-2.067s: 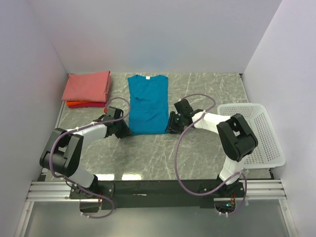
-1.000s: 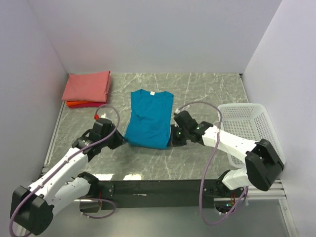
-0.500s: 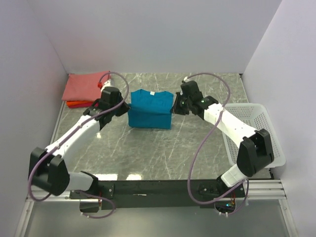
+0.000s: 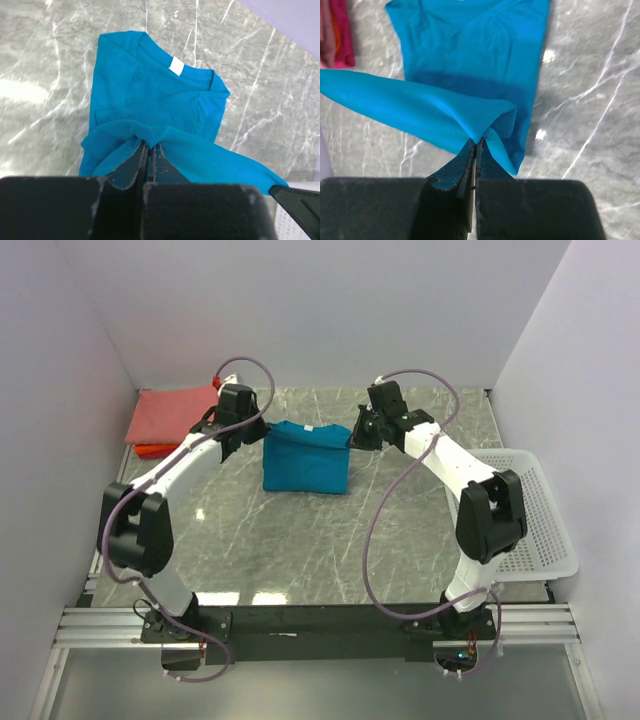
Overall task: Fold and stack the t-shirts
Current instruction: Fold the tshirt
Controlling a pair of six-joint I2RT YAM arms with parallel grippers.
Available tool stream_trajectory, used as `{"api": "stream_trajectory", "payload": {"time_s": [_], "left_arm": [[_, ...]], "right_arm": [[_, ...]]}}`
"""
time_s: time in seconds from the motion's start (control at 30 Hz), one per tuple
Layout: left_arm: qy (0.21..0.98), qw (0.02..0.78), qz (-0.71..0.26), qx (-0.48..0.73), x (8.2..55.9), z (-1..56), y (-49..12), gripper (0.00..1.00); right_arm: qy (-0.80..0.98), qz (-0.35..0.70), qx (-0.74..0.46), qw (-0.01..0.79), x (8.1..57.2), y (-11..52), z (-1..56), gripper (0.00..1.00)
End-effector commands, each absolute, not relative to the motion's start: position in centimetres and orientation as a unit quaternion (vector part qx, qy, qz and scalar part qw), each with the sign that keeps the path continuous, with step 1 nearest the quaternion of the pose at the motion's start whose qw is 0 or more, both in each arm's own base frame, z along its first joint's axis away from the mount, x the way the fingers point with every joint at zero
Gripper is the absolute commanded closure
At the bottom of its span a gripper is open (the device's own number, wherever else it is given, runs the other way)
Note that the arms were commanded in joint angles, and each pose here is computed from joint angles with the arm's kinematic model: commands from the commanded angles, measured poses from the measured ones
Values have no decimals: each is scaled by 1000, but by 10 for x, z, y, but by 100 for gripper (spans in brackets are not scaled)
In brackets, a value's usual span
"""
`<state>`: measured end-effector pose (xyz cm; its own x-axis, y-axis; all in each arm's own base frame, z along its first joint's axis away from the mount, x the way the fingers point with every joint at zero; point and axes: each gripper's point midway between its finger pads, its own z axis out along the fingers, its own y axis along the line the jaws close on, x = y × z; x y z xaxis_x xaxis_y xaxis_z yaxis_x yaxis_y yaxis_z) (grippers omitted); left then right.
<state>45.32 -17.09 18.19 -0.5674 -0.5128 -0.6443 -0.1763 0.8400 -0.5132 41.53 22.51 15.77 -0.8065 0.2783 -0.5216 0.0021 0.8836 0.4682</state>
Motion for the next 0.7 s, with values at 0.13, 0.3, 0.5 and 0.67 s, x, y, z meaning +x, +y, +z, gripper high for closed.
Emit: {"api": "stream_trajectory", "payload": {"time_s": [0.13, 0.3, 0.5, 0.67], "left_arm": [[858, 433, -214, -176, 504, 178, -179, 100], [871, 404, -210, -184, 531, 149, -181, 100], [877, 375, -223, -202, 560, 137, -176, 52], [876, 387, -222, -183, 552, 147, -173, 1]], "right_arm": [[915, 208, 105, 328, 461, 209, 152, 100], [914, 223, 103, 324, 488, 212, 137, 96], [899, 276, 66, 333, 542, 215, 134, 53], [900, 278, 38, 334, 532, 211, 138, 43]]}}
